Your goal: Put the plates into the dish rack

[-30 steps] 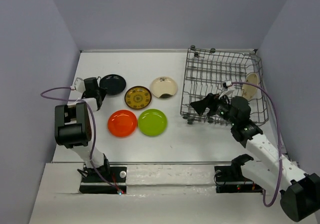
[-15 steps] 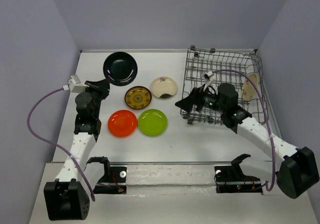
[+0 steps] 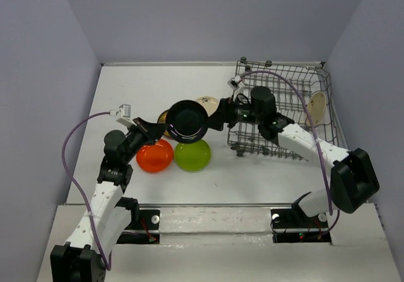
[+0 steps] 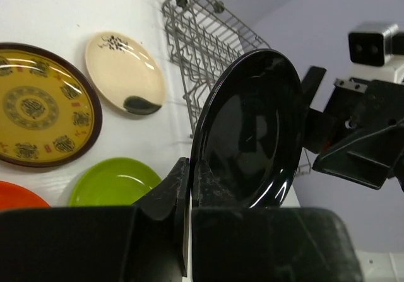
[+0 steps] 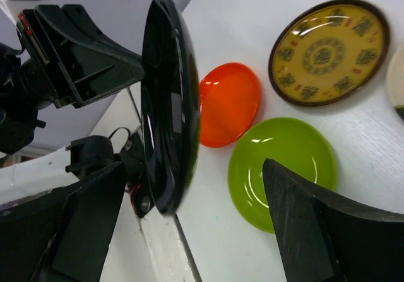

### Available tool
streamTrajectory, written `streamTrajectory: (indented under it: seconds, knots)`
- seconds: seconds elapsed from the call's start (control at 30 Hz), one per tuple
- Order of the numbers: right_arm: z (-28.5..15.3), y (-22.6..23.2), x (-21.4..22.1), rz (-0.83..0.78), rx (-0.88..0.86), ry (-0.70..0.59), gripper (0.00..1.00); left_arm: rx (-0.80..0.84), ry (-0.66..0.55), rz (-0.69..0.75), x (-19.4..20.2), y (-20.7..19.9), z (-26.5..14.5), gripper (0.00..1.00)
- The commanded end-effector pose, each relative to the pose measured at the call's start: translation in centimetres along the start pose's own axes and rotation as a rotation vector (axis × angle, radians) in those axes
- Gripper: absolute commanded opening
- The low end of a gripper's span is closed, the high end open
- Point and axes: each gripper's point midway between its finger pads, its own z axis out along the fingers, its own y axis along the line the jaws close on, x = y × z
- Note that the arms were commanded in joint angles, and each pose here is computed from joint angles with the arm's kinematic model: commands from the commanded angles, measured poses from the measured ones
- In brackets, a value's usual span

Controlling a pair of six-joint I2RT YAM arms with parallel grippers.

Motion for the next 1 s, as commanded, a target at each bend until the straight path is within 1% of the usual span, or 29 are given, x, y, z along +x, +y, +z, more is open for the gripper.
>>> streamTrajectory:
  seconds: [0.0,0.07,0.13,0.17,0.2,0.23,0.27,0.3,0.33,0.37,0.4,0.43,0.47,0.5,0.53,0.57,0.6,0.7,0.77,0.8,0.87,0.9,0.97]
  knots:
    - [2.7,4.0,0.5,-0.025,-0.138,0.069,0.92,0.123,0.101,0.06,1.9,-2.5,-0.2,0.06]
    - [3.7,4.7,1.6,-0.028,-0.156,0.096,0.91,0.114,0.129,0.06,2.6,-2.6,-0.2,0.06]
    - [4.8,4.1,2.2,-0.018,-0.132,0.098,0.82,0.136,0.146,0.069,2.8,-3.3,-0.4,0.06]
    - [5.1,4.1,2.5,-0.016,-0.125,0.1,0.75,0.144,0.162,0.066,3.0,-3.6,-0.6,0.06]
    - [5.3,3.6,2.5,-0.001,-0.104,0.091,0.47,0.143,0.165,0.076,3.1,-3.6,-0.8,0.1]
    - [5.4,2.9,1.9,0.001,-0.06,0.052,0.29,0.157,0.151,0.101,2.4,-4.4,-1.0,0.18]
    - [5.2,2.3,2.1,0.008,-0.028,0.041,0.07,0.125,0.167,0.107,2.5,-4.0,-1.3,0.42]
    - [4.7,1.9,1.0,-0.01,0.02,-0.01,0.07,0.14,0.144,0.178,1.4,-5.0,-1.6,0.58]
    - [4.3,1.4,1.0,-0.014,0.054,-0.028,0.07,0.106,0.169,0.196,1.6,-4.6,-2.0,0.73]
    - [3.2,0.7,-0.3,-0.038,0.119,-0.073,0.07,0.106,0.162,0.238,1.2,-4.9,-2.5,0.96]
    - [3.2,0.7,-0.3,-0.038,0.12,-0.074,0.07,0.093,0.165,0.273,1.0,-4.8,-2.6,0.96]
    - [1.8,-0.6,-1.4,-0.059,0.208,-0.106,0.07,0.088,0.149,0.314,0.3,-5.3,-3.2,0.99]
    - [0.8,-1.4,-2.3,-0.072,0.259,-0.13,0.07,0.068,0.151,0.366,0.3,-4.7,-3.4,0.99]
    - [-0.2,-2.2,-3.5,-0.1,0.313,-0.156,0.07,0.019,0.144,0.371,0.3,-3.8,-3.7,0.99]
    - [-2.7,-4.2,-5.3,-0.104,0.42,-0.212,0.07,0.028,0.117,0.363,0.5,-3.9,-4.0,0.99]
    - [-4.1,-5.2,-6.1,-0.119,0.483,-0.224,0.07,0.06,0.111,0.369,0.7,-4.4,-4.2,0.99]
    - [-6.8,-7.9,-7.2,-0.105,0.603,-0.257,0.07,0.093,0.1,0.383,0.6,-5.1,-4.5,0.99]
    - [-12.0,-10.1,-9.8,-0.135,0.77,-0.345,0.07,0.11,0.096,0.392,0.6,-5.5,-4.6,0.99]
    - [-16.2,-12.1,-11.3,-0.186,0.96,-0.402,0.07,0.128,0.117,0.396,1.3,-6.0,-4.7,0.99]
    - [-18.8,-13.2,-11.9,-0.203,1.11,-0.444,0.07,0.142,0.125,0.398,1.6,-6.3,-4.8,0.99]
    - [-21.7,-14.3,-12.5,-0.233,1.265,-0.473,0.07,0.166,0.129,0.405,1.9,-6.9,-5.1,0.99]
    - [-24.4,-15.7,-12.8,-0.241,1.403,-0.484,0.07,0.183,0.139,0.408,2.3,-7.2,-5.2,0.99]
    - [-26.6,-16.8,-13.1,-0.241,1.502,-0.498,0.07,0.198,0.14,0.412,2.4,-7.7,-5.4,0.99]
